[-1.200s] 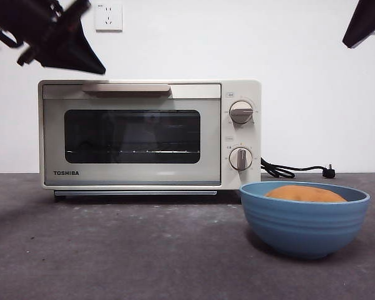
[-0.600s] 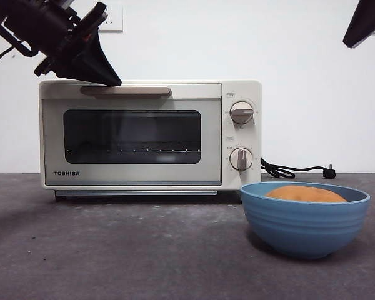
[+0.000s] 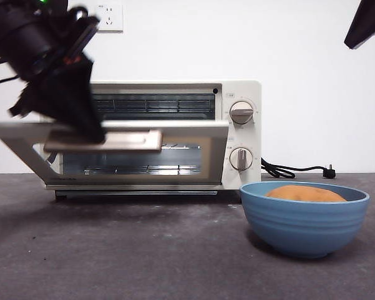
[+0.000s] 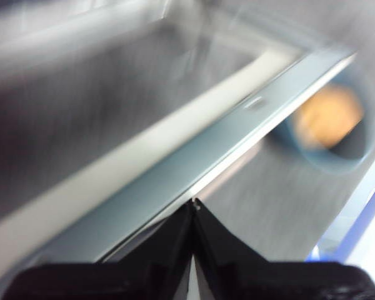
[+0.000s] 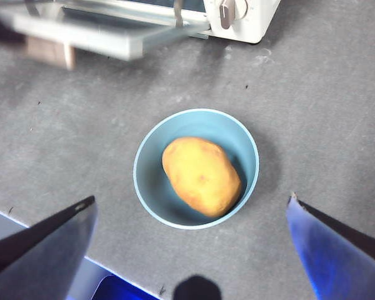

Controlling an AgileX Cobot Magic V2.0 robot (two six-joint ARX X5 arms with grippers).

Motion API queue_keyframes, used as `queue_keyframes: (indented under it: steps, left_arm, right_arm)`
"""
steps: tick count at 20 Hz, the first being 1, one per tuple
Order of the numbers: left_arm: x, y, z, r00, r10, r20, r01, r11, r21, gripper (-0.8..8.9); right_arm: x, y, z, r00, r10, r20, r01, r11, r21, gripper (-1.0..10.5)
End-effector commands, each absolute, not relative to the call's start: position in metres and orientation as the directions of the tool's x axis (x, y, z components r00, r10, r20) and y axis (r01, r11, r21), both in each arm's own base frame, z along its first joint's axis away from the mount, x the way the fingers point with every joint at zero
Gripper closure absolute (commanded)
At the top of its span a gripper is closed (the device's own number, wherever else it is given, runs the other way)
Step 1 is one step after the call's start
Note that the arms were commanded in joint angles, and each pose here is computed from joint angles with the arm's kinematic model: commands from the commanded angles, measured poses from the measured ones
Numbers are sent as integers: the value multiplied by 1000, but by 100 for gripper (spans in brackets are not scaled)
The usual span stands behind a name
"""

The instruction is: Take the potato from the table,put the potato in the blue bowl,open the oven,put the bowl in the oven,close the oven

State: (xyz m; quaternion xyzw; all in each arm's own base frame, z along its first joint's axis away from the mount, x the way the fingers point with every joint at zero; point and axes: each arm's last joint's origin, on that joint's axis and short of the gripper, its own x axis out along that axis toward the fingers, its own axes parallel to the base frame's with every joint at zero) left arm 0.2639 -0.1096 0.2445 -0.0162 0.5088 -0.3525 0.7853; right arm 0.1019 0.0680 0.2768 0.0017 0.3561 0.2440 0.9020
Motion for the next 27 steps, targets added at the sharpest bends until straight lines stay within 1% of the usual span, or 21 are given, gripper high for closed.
queue_keyframes:
  steps: [1, 3, 6, 10, 14, 16, 18, 21, 26, 27]
  left_arm:
    - [261, -108, 245, 235, -549, -802, 556, 753, -353, 821]
    - [256, -106, 250, 234, -550, -802, 558, 751, -352, 821]
    - [247, -103, 264, 271, -564, -780, 575, 744, -339, 821]
    - [228, -96, 294, 367, -599, -712, 616, 730, -296, 821]
    - [196, -85, 328, 470, -635, -613, 657, 716, -238, 821]
    - [176, -77, 344, 513, -651, -559, 673, 709, -209, 821]
    - [156, -70, 354, 539, -661, -523, 683, 706, -189, 821]
    - [127, -60, 362, 551, -665, -505, 687, 705, -178, 821]
    - [96, -48, 367, 567, -667, -483, 689, 706, -165, 821]
    - [92, -47, 368, 568, -668, -482, 690, 705, -164, 821]
  right_arm:
    - [102, 68, 279, 634, 444, -633, -439, 881, 178, 442]
    - [102, 68, 279, 634, 444, -633, -439, 881, 178, 442]
    - [102, 68, 279, 634, 444, -633, -438, 881, 179, 442]
    - [102, 68, 279, 633, 442, -635, -415, 887, 204, 444]
    - [106, 71, 276, 619, 427, -659, -362, 900, 243, 457]
    - [113, 75, 270, 591, 408, -696, -345, 908, 239, 526]
    - [123, 81, 262, 558, 379, -739, -329, 918, 222, 539]
    - [143, 87, 248, 528, 290, -798, -274, 948, 164, 539]
    - [176, 84, 225, 483, 205, -851, -189, 974, 128, 547]
    - [181, 82, 220, 471, 192, -861, -179, 977, 119, 580]
